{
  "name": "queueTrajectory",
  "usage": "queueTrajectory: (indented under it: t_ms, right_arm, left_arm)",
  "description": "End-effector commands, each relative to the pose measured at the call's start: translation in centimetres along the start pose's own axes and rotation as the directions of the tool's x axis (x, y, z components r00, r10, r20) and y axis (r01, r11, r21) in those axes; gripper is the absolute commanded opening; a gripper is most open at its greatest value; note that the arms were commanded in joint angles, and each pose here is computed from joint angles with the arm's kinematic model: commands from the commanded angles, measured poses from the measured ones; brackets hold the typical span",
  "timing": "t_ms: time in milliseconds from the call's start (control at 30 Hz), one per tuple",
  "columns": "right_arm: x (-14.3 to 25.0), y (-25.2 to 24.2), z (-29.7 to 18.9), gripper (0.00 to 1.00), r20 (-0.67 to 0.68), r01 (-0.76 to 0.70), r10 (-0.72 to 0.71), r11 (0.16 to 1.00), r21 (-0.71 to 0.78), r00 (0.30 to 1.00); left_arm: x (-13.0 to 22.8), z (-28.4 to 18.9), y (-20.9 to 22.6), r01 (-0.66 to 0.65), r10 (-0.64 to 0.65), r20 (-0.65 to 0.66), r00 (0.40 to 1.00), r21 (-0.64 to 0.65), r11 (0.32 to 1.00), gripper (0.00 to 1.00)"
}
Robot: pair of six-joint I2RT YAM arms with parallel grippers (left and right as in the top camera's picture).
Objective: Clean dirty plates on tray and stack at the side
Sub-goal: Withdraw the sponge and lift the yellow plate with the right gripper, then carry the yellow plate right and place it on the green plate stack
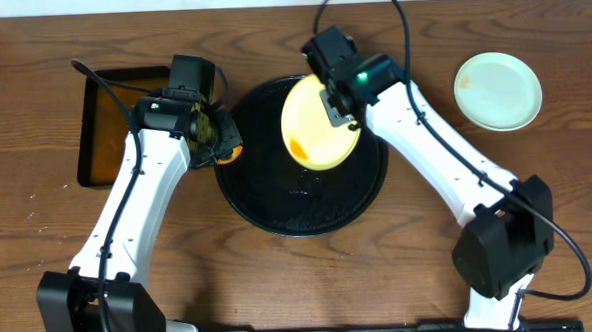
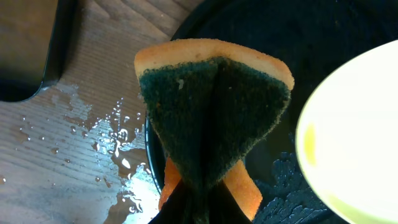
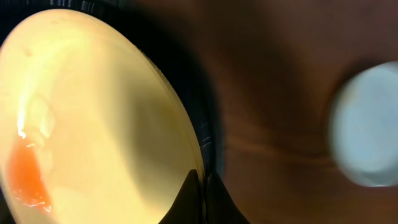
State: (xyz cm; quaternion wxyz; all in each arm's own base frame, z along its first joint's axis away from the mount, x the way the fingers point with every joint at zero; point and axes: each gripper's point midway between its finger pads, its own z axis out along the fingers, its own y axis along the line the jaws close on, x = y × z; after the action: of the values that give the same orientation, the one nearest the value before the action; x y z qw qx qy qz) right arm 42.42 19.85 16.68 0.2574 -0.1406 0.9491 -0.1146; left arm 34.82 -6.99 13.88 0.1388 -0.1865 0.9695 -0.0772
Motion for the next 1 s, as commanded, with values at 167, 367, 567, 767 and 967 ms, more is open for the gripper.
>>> queueTrajectory:
  t_ms: [167,367,567,767,967]
  right_arm:
    - [-6.9,-4.7,-10.2,0.01,0.185,0.184,-0.303,0.858,0.479,0.935]
    - [-8.6,-5.9,-13.0,0.01,0.153,0.229,-0.412,0.735,0.638,0.898]
    - [-9.3,-6.1,-13.5,0.01,0.152,0.231,-0.432,0.71,0.665,0.889]
    - [-9.3,-5.9,-13.5,0.01,0.161,0.225,-0.426,0.72,0.657,0.89]
    - [-8.2,-3.5,-11.0,0.01,0.199,0.263,-0.395,0.838,0.478,0.897]
  left_arm:
    - [-0.1,0.3,0.2,-0.002,0.002,0.001,1.0,-0.003,1.0,0.09]
    - [-0.5,0.3,0.8,0.02,-0.02,0.004,1.0,-0.007,1.0,0.08]
    - [-1.0,0.1,1.5,0.077,-0.076,-0.024,0.997,0.043,0.996,0.08]
    - [-1.0,0.1,1.5,0.078,-0.077,-0.024,0.997,0.044,0.996,0.08]
    - [-1.0,0.1,1.5,0.078,-0.077,-0.024,0.997,0.044,0.996,0.08]
